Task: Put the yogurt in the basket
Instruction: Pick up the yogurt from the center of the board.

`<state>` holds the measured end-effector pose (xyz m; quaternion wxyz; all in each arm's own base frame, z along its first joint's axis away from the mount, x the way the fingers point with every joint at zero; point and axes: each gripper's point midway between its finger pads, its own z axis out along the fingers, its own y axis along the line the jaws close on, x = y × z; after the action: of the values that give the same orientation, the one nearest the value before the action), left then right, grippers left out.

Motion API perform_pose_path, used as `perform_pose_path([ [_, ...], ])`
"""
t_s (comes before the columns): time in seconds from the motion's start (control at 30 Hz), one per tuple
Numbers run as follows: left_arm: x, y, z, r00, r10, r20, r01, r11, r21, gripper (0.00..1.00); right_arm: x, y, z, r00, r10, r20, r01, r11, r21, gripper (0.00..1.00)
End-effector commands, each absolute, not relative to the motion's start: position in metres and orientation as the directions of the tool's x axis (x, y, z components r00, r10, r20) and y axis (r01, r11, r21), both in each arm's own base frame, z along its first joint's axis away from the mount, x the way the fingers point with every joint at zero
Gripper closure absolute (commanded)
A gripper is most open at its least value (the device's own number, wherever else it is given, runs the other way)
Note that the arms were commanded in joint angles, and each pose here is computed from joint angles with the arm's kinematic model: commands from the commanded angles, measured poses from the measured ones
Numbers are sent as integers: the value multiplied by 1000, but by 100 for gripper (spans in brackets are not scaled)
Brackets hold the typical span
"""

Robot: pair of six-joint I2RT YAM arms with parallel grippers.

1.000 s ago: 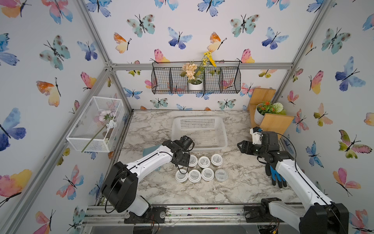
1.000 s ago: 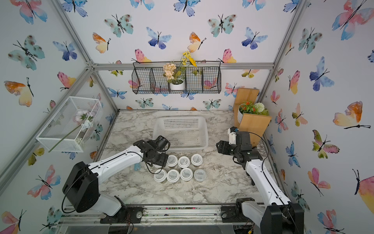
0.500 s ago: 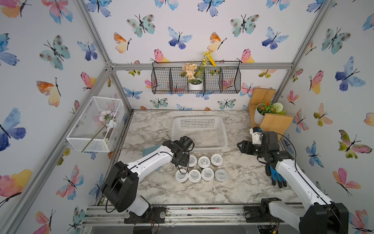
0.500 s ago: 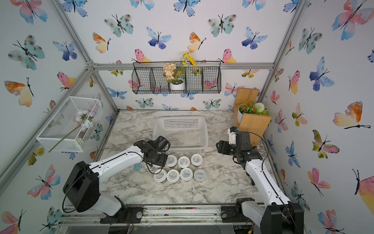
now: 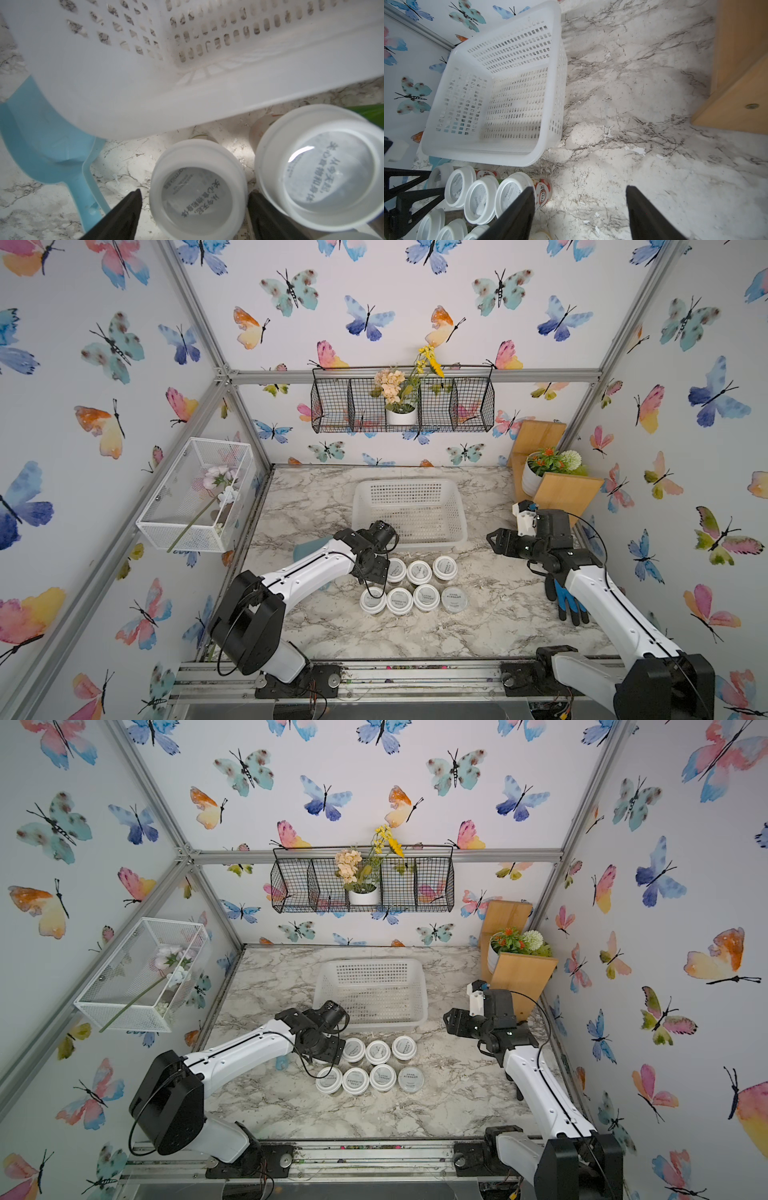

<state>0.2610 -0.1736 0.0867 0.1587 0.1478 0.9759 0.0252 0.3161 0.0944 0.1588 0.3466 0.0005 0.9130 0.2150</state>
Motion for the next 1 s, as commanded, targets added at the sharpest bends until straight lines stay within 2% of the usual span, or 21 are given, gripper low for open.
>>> perform_pose_path([
  [0.0,260,-166,83,-909,307,-283,283,951,125,18,314,96,153,-768,149,-622,-155,901,406,28],
  [0.37,259,-161,77,-915,299,-272,280,954,108,22,315,97,151,-773,147,-617,-154,900,408,28],
  [0.47,259,-160,76,-915,301,-268,281,953,111,14,315,97,150,-775,146,-615,-154,900,408,29],
  [0.57,259,-160,77,-914,299,-273,279,954,111,13,315,97,150,-777,146,-613,-152,900,408,28],
  [0.77,258,-159,80,-912,298,-281,279,955,104,22,315,97,150,-776,146,-613,-153,900,408,29],
  [0.97,257,-159,81,-912,297,-282,278,955,104,26,315,97,149,-777,146,-612,-154,899,409,29],
])
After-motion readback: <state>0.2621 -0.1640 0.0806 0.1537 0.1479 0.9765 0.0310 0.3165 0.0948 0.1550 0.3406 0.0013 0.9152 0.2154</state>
